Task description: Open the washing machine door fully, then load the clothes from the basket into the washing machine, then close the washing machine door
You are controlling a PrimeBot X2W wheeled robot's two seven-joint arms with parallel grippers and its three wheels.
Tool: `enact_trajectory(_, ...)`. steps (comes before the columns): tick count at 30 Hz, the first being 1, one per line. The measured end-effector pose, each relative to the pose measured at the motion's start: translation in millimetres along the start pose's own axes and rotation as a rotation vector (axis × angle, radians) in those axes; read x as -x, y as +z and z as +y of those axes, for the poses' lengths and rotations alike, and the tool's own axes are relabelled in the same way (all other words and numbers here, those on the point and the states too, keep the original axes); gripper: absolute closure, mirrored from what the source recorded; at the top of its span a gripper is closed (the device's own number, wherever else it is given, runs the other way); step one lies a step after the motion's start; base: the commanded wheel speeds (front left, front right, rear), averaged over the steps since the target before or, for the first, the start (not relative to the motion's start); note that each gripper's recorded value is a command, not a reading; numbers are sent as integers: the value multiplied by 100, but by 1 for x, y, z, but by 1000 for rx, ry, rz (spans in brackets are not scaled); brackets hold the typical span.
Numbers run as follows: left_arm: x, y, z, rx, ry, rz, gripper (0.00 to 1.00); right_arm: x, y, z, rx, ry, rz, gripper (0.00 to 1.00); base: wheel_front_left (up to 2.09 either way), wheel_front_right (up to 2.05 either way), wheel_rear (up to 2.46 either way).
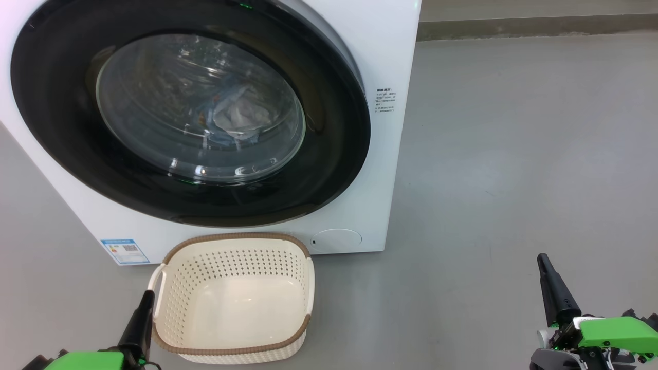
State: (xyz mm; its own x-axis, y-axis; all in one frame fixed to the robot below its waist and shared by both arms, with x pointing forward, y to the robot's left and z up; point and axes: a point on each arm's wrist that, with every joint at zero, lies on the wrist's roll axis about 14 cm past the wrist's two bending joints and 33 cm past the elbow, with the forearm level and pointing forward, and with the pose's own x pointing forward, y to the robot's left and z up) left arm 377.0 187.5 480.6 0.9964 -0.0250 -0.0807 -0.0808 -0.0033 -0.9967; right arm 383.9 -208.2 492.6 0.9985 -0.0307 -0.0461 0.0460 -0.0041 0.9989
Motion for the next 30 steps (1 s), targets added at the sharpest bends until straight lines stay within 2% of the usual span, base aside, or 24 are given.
enact_trajectory(30,0,0,0,0,0,0,100,0,0,0,-1,0,0,100,0,0,0)
